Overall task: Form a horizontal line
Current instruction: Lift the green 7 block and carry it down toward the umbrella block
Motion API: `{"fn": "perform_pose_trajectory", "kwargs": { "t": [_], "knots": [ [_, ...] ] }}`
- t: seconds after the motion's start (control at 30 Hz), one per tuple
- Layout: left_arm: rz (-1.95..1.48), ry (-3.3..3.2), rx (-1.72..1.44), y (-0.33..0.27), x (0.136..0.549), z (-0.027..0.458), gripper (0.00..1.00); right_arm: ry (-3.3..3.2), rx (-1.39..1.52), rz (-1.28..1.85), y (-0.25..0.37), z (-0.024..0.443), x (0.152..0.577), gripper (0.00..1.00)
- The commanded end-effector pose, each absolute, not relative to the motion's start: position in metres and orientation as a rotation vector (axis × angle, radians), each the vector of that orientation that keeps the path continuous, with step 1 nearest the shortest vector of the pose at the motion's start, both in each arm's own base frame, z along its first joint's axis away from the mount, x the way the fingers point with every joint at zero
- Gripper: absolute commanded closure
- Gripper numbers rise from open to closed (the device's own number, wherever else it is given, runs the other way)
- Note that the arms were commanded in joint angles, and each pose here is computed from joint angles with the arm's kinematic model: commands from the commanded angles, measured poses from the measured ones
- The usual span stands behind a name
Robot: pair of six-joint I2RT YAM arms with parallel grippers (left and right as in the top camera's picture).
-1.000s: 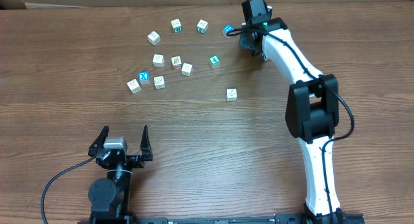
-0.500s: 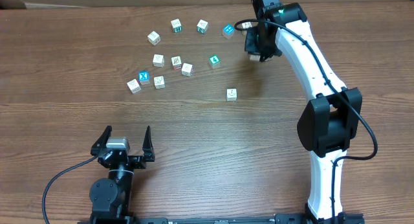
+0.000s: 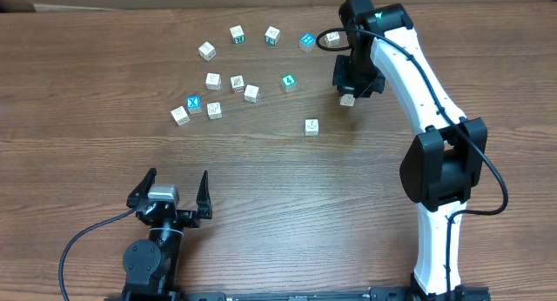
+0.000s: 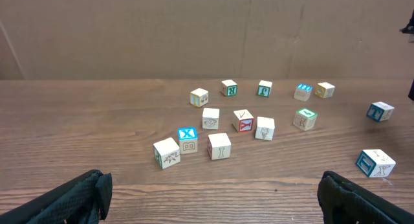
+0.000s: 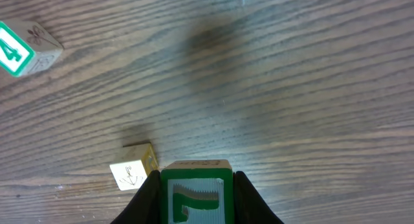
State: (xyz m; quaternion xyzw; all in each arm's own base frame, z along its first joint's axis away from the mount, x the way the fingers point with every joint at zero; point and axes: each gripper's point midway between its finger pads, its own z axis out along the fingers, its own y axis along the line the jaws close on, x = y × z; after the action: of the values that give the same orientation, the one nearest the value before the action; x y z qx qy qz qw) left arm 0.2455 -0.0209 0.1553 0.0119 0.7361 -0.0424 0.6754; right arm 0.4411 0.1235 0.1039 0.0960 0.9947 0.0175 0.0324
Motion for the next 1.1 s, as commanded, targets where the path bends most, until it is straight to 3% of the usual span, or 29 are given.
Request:
{"fn": "perform_pose_trajectory", "kwargs": {
  "t": [0.0, 0.67, 1.07],
  "knots": [
    [-0.079, 1.646, 0.040, -0.021, 0.245, 0.156, 0.00, 3.064, 0.284, 0.064, 0.129, 0.106, 0.439, 0.93],
    [-0.079, 1.646, 0.040, -0.021, 0.245, 0.156, 0.01, 3.082, 0.257, 0.055, 0.136, 0.103, 0.433, 0.93],
    [-0.079, 1.645, 0.040, -0.021, 0.245, 0.157, 0.00, 3.113, 0.218, 0.037, 0.144, 0.058, 0.425, 0.92]
  ]
}}
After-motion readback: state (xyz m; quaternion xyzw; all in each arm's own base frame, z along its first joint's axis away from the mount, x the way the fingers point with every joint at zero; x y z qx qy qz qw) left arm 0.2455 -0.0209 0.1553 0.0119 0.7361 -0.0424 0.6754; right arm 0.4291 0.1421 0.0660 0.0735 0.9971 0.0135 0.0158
